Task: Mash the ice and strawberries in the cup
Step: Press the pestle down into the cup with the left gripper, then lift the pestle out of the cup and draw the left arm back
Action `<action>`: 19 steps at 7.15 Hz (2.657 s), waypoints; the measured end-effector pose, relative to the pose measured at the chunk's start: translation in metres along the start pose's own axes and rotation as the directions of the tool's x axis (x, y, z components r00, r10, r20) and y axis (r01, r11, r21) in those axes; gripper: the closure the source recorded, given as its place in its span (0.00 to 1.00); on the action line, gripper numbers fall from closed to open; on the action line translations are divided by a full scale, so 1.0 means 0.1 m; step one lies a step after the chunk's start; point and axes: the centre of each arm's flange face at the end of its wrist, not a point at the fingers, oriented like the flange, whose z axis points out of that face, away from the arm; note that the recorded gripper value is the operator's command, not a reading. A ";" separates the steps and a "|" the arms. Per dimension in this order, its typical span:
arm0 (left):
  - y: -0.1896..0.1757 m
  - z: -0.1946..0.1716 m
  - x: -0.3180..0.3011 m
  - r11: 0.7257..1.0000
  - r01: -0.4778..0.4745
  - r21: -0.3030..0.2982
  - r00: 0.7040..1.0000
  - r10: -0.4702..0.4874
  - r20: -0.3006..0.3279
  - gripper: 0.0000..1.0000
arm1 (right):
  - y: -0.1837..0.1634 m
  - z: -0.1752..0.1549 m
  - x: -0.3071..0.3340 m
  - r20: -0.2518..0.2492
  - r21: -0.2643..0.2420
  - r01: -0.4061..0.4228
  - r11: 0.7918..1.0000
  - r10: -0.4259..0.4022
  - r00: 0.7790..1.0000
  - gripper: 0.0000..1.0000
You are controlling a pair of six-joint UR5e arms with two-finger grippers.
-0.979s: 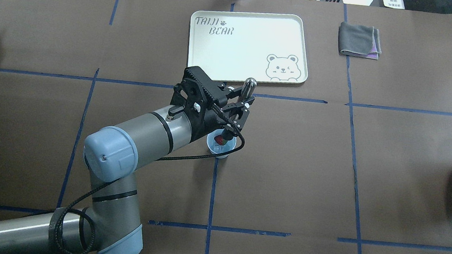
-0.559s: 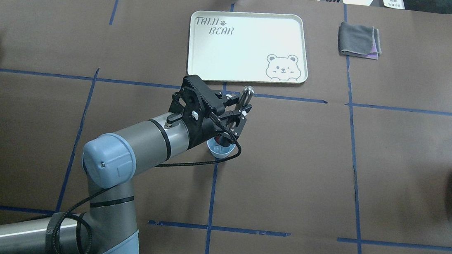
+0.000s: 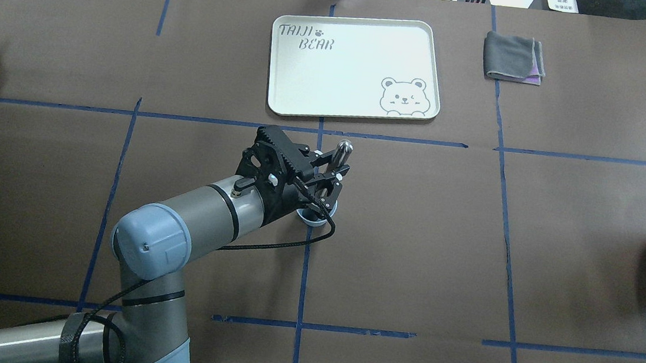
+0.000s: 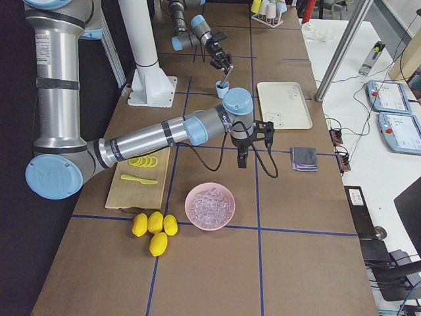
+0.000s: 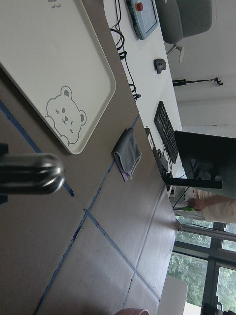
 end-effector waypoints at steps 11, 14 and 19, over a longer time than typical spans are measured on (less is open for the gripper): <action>-1.13 -0.49 -0.62 0.994 0.047 -0.102 0.972 -0.021 0.235 1.00 | 0.02 0.02 0.03 -0.001 -0.004 -0.004 1.000 0.004 1.000 0.00; -0.67 -0.69 -1.72 0.877 0.321 -0.357 0.917 -0.193 0.349 1.00 | 0.02 0.04 0.06 -0.005 -0.008 -0.007 1.000 0.007 1.000 0.00; 1.10 -1.97 -4.39 0.378 0.753 -0.539 0.656 -0.366 0.660 1.00 | 0.02 0.07 0.09 -0.007 -0.013 -0.004 1.000 0.004 1.000 0.00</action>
